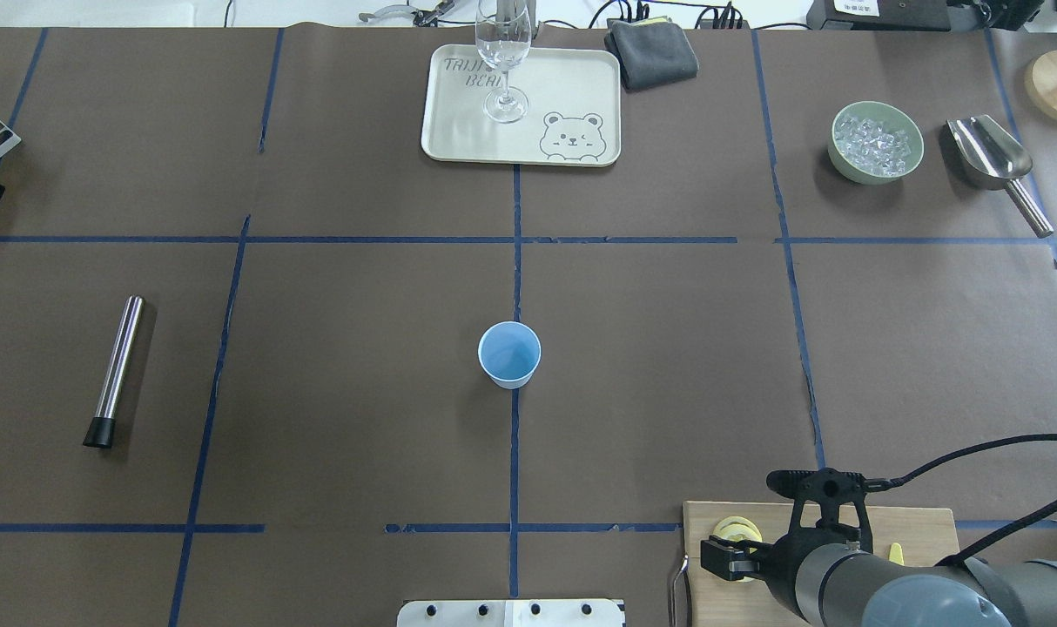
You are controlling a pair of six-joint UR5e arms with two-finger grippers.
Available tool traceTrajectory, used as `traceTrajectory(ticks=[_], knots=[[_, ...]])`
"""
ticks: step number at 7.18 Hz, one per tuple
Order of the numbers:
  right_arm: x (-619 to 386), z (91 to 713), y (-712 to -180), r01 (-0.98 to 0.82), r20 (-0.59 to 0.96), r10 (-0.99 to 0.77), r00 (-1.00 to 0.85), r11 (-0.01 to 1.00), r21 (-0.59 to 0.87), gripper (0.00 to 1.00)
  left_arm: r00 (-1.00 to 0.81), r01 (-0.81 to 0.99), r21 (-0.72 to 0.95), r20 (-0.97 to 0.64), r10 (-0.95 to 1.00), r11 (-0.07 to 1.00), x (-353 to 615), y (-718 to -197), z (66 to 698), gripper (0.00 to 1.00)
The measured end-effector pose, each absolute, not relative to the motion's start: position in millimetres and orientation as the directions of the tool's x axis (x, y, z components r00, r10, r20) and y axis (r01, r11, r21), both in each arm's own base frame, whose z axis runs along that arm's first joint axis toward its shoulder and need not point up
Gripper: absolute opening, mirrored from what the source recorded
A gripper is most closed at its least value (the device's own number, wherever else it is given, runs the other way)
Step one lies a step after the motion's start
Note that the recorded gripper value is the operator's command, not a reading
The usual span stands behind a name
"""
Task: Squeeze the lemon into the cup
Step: 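Lower the right gripper and grasp the top lemon slice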
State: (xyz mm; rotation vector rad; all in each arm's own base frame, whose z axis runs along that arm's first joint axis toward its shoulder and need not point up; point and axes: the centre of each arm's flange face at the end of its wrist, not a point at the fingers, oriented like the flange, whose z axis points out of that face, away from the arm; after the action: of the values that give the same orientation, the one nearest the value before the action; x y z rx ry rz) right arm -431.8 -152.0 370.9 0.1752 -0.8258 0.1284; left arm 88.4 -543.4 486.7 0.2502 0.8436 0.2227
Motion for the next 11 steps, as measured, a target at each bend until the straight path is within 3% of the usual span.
traceTrajectory(ticks=[11], knots=[[-453.5, 380.5, -148.6, -0.172, 0.727, 0.041, 0.686, 0.979, 0.108, 0.98, 0.642, -0.094, 0.312, -0.707, 0.297, 0.945, 88.2, -543.7, 486.2, 1.00]])
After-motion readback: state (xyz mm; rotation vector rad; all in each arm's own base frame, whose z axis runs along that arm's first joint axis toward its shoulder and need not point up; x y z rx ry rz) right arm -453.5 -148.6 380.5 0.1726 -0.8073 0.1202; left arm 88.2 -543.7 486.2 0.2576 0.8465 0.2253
